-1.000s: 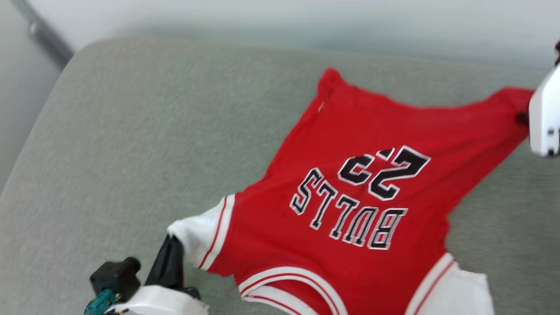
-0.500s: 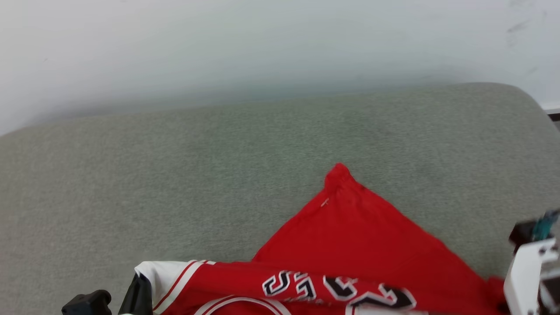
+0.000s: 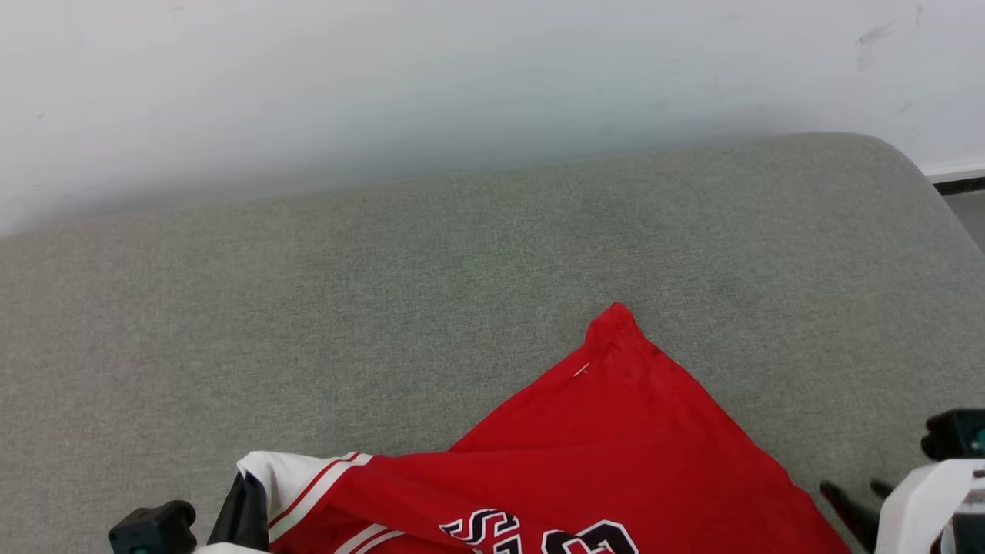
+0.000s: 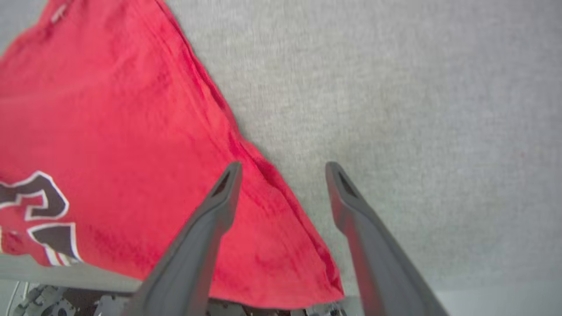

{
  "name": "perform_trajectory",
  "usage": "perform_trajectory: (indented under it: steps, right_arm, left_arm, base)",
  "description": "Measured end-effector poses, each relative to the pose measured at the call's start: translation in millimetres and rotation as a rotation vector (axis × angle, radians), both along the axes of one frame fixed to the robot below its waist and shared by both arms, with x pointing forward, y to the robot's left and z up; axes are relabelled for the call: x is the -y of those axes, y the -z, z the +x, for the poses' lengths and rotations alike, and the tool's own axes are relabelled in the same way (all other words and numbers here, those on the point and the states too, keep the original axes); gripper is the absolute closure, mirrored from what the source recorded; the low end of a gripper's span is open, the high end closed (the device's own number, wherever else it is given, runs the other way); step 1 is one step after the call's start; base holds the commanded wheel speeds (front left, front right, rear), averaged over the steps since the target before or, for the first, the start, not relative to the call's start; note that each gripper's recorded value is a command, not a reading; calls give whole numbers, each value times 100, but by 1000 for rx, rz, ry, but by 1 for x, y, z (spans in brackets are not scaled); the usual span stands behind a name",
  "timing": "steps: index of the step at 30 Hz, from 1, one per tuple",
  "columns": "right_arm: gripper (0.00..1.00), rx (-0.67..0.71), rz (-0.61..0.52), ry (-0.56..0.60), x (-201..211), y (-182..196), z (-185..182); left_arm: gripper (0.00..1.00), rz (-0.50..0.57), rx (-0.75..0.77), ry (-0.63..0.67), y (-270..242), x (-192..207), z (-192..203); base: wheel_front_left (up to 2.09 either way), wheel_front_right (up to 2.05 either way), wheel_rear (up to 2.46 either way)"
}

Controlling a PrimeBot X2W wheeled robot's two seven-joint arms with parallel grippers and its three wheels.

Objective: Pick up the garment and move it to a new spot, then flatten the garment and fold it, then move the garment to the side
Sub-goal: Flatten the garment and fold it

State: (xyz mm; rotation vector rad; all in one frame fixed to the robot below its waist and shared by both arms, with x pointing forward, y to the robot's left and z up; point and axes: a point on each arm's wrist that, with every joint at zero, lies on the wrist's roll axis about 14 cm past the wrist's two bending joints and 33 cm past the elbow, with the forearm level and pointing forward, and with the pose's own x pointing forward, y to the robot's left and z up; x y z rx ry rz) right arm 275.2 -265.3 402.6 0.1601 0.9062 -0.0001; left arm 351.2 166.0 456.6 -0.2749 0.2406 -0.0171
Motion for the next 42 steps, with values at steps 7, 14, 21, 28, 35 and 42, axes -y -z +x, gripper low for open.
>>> perform_trajectory:
  steps: [7,14,21,28,35,42]
  right_arm:
    - [0,393,-16,62,2,-43,68]
    - [0,521,47,22,-21,-61,124]
    - [0,339,67,-160,-57,-53,169]
    - [0,11,64,-300,-82,-28,186]
    - [0,-185,62,-418,-119,8,184]
    - [0,-283,77,-466,-136,34,180]
  left_arm:
    - [100,-6,13,22,-3,8,12]
    - [100,-8,48,46,-12,16,27]
    - [100,-5,70,65,-16,21,41]
    - [100,7,54,66,-7,21,49]
    - [100,8,29,62,6,20,59]
    - [100,4,12,52,14,18,61]
  base:
    - [0,0,0]
    - [0,0,0]
    - [0,0,0]
    - [0,0,0]
    - [0,0,0]
    - [0,0,0]
